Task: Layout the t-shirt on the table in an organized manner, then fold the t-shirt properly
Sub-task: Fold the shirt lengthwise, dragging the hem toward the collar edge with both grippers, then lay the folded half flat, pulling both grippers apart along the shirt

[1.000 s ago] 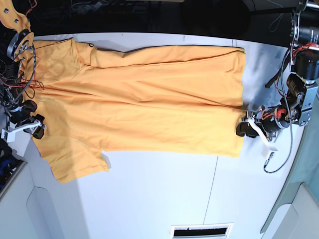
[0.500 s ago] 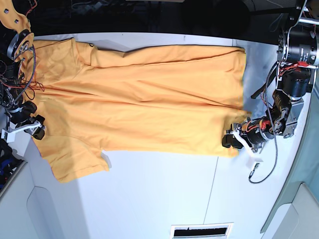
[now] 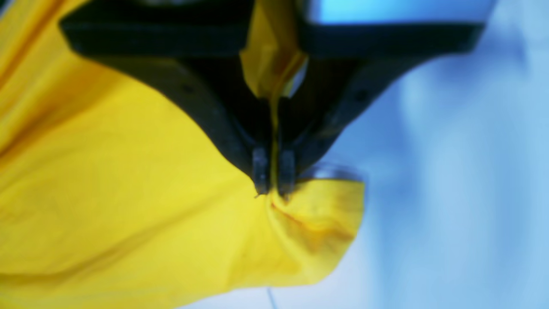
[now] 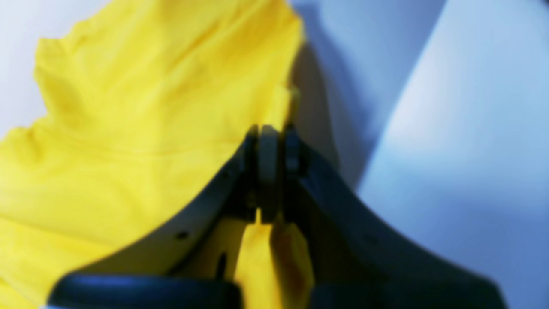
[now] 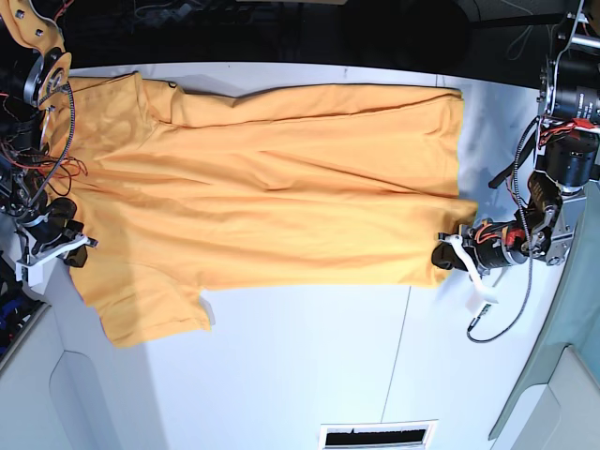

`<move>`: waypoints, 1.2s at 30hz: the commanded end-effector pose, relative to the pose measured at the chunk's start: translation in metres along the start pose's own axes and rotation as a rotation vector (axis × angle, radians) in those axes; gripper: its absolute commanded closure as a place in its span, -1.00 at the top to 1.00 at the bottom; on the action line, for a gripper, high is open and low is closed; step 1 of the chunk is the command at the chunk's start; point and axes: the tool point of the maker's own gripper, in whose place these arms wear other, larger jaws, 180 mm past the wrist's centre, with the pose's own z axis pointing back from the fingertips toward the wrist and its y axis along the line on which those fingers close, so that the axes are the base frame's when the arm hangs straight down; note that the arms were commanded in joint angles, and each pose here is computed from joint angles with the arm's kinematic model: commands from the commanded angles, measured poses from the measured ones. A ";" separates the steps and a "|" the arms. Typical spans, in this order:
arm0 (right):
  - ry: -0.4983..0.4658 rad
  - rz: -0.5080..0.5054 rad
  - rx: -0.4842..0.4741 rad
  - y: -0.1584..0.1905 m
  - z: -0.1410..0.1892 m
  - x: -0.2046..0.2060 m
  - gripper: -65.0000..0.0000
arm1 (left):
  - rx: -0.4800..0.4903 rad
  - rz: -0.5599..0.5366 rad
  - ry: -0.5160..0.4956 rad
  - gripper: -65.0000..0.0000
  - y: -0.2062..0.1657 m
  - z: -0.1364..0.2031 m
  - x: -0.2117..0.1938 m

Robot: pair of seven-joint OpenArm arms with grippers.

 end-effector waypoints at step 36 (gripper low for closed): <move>-0.160 -0.027 -0.142 -0.067 0.103 0.022 -0.13 | -0.147 -0.040 0.019 -1.00 -0.030 0.060 -0.022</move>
